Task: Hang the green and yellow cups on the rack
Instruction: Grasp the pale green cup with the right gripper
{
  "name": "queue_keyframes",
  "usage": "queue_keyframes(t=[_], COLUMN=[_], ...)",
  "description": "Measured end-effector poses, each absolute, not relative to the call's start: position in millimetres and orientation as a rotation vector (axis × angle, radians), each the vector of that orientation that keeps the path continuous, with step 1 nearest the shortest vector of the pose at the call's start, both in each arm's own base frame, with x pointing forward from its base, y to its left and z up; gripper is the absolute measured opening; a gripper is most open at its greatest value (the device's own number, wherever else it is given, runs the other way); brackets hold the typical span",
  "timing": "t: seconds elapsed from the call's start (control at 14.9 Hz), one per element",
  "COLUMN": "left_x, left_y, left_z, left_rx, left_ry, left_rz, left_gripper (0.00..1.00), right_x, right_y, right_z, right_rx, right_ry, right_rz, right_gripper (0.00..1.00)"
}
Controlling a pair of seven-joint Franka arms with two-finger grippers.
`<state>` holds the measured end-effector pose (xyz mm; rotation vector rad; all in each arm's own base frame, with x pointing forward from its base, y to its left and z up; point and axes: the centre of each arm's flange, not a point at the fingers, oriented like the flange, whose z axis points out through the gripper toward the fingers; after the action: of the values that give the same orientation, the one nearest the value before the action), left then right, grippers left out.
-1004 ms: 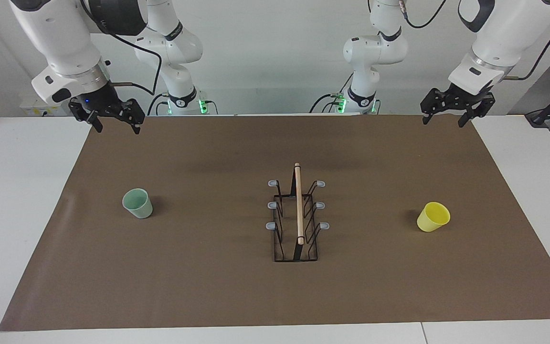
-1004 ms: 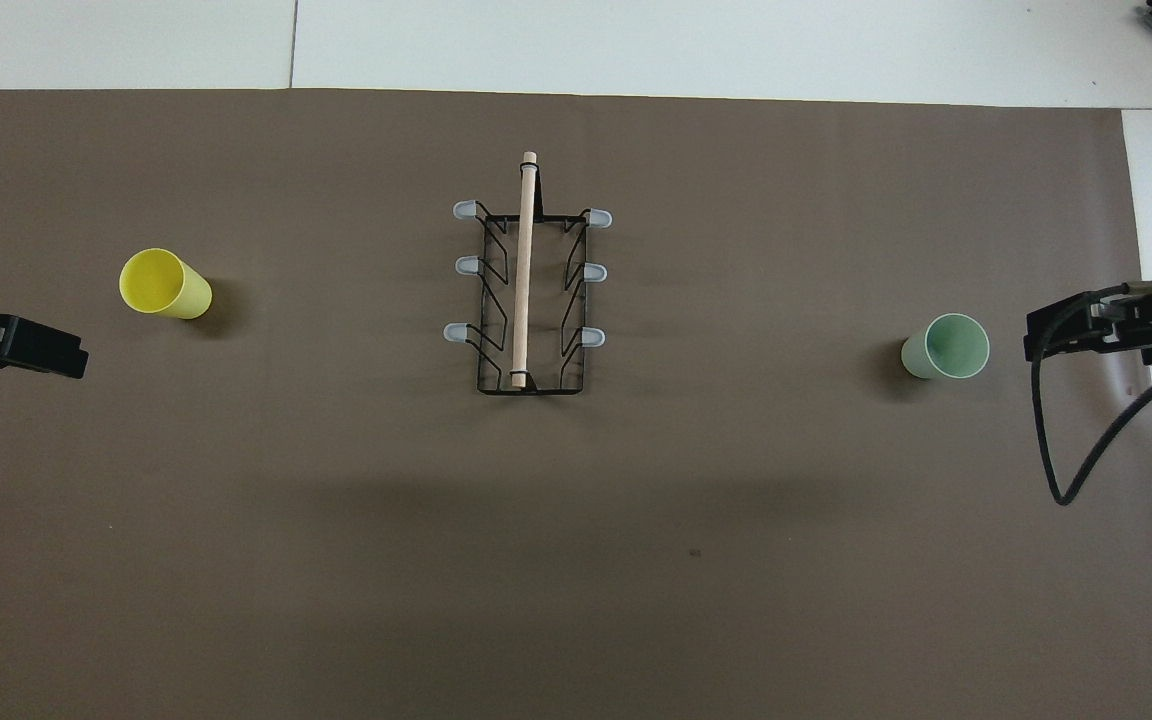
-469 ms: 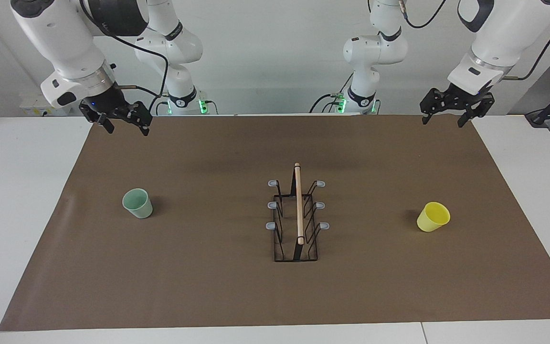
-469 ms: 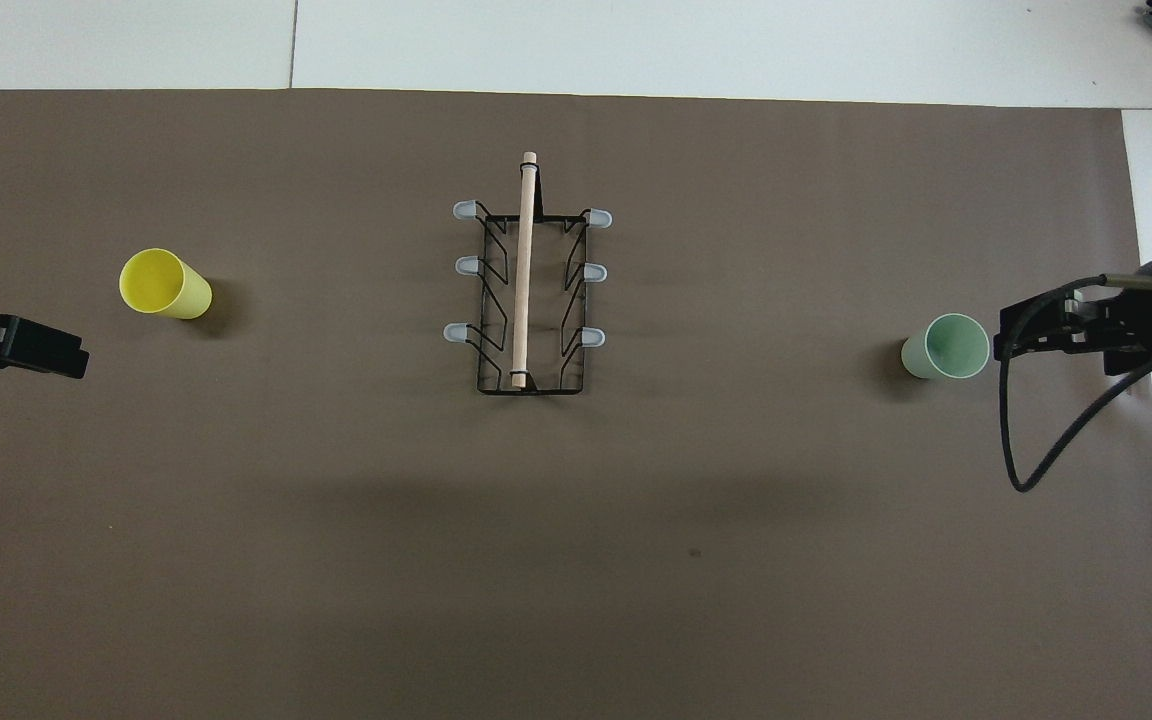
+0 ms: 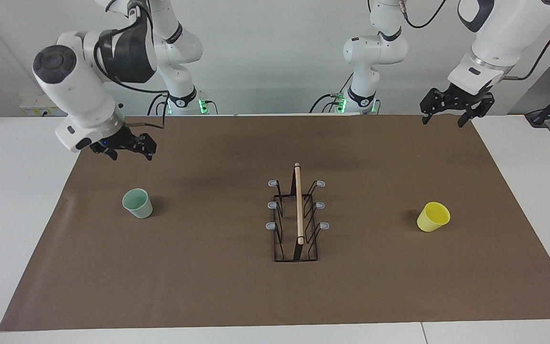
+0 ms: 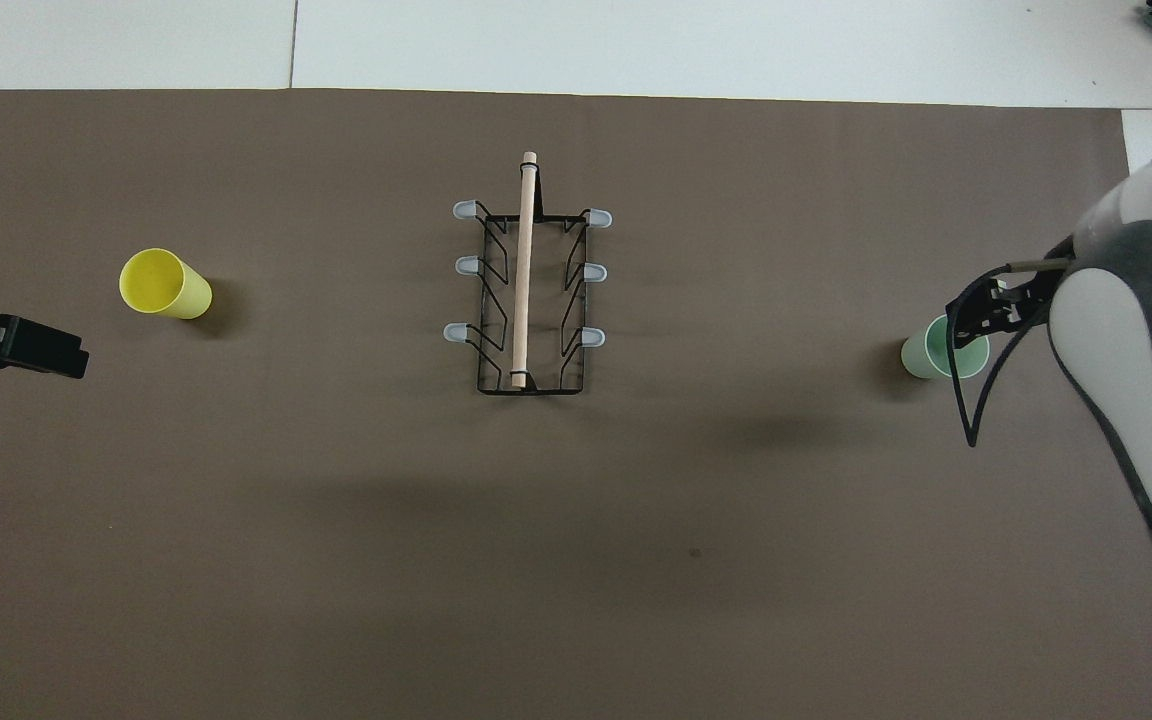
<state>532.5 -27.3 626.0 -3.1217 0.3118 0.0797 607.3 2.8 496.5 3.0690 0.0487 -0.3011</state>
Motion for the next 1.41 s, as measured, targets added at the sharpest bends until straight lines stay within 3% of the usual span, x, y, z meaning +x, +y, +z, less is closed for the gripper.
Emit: queue_keyframes(t=[0.33,0.67,1.07,1.41], left_x=[532.1,531.9,532.5,542.5], left_y=[-33.0,-32.8,-30.6,-14.1], left_z=[625.7,623.9,623.3,613.3], left_rx=[-3.120,-3.120,-3.121,-3.153], left_ry=[0.328,0.327,0.321,0.267], left_rz=[0.081,0.088,0.084,0.075], left_gripper=[1.00,1.00,1.00,1.00], right_x=[651.9,664.8,633.0,596.2], right_y=[3.0,73.6,107.4,105.8], right_z=[401.4,337.5,271.1,246.2], right_rx=[2.946,2.528,2.046,1.721], right_ry=[0.502,0.974,1.386,1.546], right_rz=[-0.424,-0.543,-0.745,-0.825], right_gripper=[1.00,1.00,1.00,1.00])
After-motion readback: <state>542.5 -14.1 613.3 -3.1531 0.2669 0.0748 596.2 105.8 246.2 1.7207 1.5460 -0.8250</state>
